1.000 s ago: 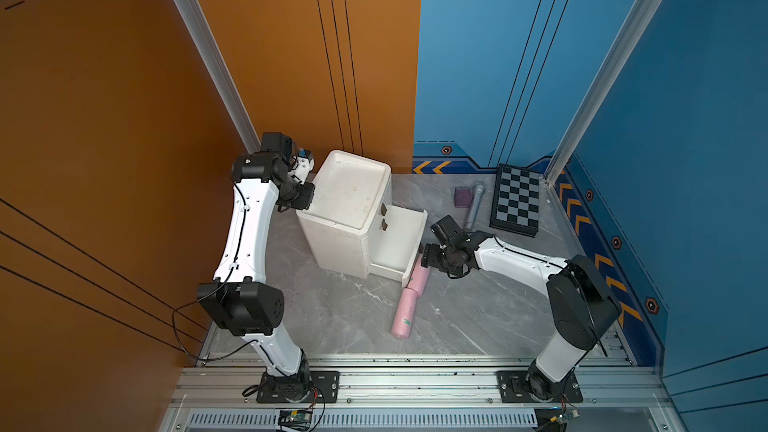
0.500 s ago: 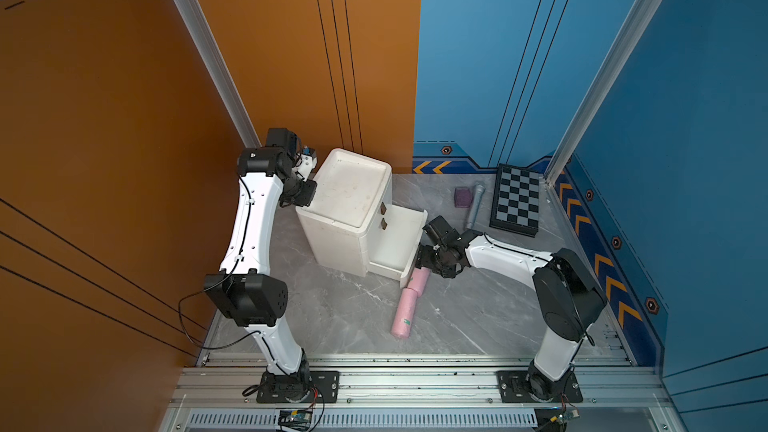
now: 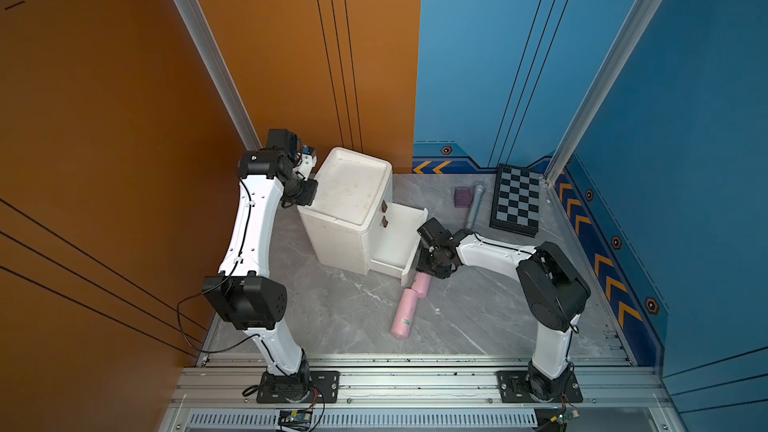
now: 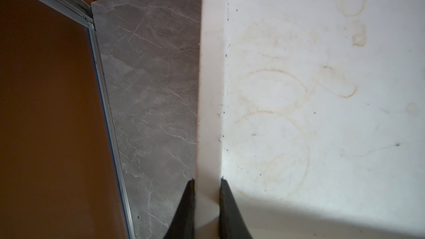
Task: Sort the rolls of trash bags by color and place them into the drawer
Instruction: Pick up the roll of trash bags from the center of the board, then place the roll of trash bags in the drawer.
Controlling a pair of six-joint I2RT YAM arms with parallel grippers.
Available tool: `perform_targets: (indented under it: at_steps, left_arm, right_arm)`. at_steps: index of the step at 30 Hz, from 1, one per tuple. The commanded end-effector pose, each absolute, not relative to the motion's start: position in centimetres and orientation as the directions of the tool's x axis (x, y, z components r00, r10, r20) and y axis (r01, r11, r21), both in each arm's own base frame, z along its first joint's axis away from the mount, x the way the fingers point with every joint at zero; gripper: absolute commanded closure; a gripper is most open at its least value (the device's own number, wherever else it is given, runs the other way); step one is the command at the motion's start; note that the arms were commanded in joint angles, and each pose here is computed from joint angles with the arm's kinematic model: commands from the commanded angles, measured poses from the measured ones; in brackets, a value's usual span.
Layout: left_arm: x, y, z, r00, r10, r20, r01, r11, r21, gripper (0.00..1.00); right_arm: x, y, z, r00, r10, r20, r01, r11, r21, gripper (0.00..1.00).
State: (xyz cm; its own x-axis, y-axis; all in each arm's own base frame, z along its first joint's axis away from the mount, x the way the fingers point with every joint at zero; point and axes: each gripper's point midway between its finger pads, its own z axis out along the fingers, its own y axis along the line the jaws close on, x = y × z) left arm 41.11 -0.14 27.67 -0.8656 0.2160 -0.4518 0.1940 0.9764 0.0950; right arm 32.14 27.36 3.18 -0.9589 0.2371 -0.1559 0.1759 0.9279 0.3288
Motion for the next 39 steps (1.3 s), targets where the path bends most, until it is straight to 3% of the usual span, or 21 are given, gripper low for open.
perform_targets:
  at_steps: [1,8,17,29,39]
  left_arm:
    - [42.2,-1.0,20.6,-0.943,0.142,-0.300,0.144,0.989,0.015,1.00]
    - [41.9,-1.5,20.4,-0.946,0.137,-0.293,0.142,0.990,0.003,1.00]
    - [41.6,-1.6,20.5,-0.944,0.153,-0.294,0.160,0.987,-0.001,1.00]
    - [41.5,-1.6,21.1,-0.935,0.178,-0.308,0.186,0.982,0.001,1.00]
    - [41.0,-1.6,21.1,-0.936,0.177,-0.305,0.187,0.982,-0.003,1.00]
  right_arm:
    - [31.3,26.3,2.4,-0.959,0.251,-0.129,0.207,0.937,0.283,0.60]
    - [31.9,23.9,5.8,-0.935,0.285,-0.213,0.221,0.934,0.281,0.65]
    - [36.4,22.7,13.4,-0.891,0.298,-0.342,0.171,0.919,0.357,0.68]
    - [42.9,28.1,14.2,-0.946,0.113,-0.303,-0.020,0.915,0.404,0.62]
    - [43.8,31.5,12.6,-0.969,0.093,-0.228,-0.024,0.884,0.466,0.62]
